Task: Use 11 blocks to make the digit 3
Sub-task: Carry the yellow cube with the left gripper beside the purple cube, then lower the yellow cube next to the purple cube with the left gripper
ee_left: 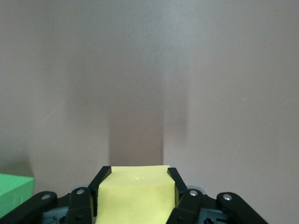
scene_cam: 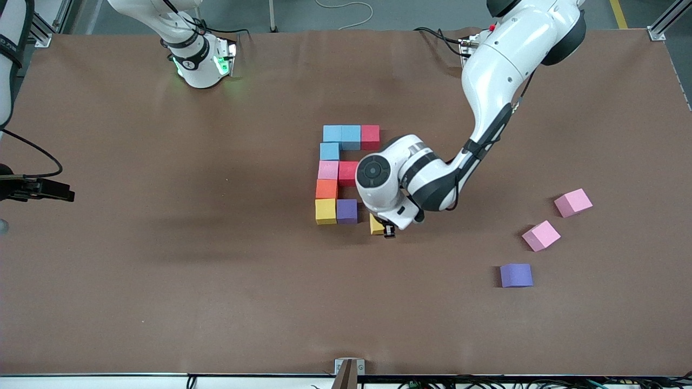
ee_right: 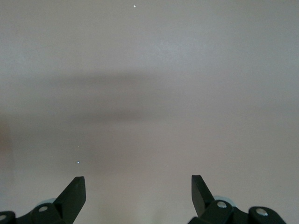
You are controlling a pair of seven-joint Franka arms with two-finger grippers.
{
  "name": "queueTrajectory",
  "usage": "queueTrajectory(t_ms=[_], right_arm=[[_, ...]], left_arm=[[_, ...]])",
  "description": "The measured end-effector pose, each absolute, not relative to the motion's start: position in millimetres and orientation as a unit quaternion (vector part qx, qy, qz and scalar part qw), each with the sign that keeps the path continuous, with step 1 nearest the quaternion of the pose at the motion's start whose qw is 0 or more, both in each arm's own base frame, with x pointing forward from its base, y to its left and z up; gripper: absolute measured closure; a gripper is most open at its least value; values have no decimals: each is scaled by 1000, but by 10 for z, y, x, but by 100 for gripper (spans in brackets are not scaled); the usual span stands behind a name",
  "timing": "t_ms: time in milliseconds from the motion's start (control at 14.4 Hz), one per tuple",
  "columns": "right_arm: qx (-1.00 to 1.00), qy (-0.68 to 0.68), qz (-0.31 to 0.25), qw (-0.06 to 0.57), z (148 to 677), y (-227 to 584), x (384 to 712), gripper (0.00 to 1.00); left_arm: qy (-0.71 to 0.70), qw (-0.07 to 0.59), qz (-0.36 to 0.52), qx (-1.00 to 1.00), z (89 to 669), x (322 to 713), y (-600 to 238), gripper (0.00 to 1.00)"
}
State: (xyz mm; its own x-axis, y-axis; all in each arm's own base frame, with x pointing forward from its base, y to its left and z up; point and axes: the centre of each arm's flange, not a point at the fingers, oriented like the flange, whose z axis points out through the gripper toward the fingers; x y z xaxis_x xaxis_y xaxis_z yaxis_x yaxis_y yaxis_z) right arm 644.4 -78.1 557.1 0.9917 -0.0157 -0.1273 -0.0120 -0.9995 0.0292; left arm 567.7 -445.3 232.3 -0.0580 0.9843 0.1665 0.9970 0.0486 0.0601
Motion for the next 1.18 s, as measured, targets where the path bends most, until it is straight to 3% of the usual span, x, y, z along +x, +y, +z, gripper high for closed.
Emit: queueTrajectory(t_ms=[348,1184], right_arm=[[998,-3,-57,13,5645,-739,6455,0],[996,13,-91,6,5705,-522,6349,0]], left_arm=[[-710,37,-97,-697,2130,5388,-4481,45],[-697,35,-97,-709,2113,5230,-4652,45]])
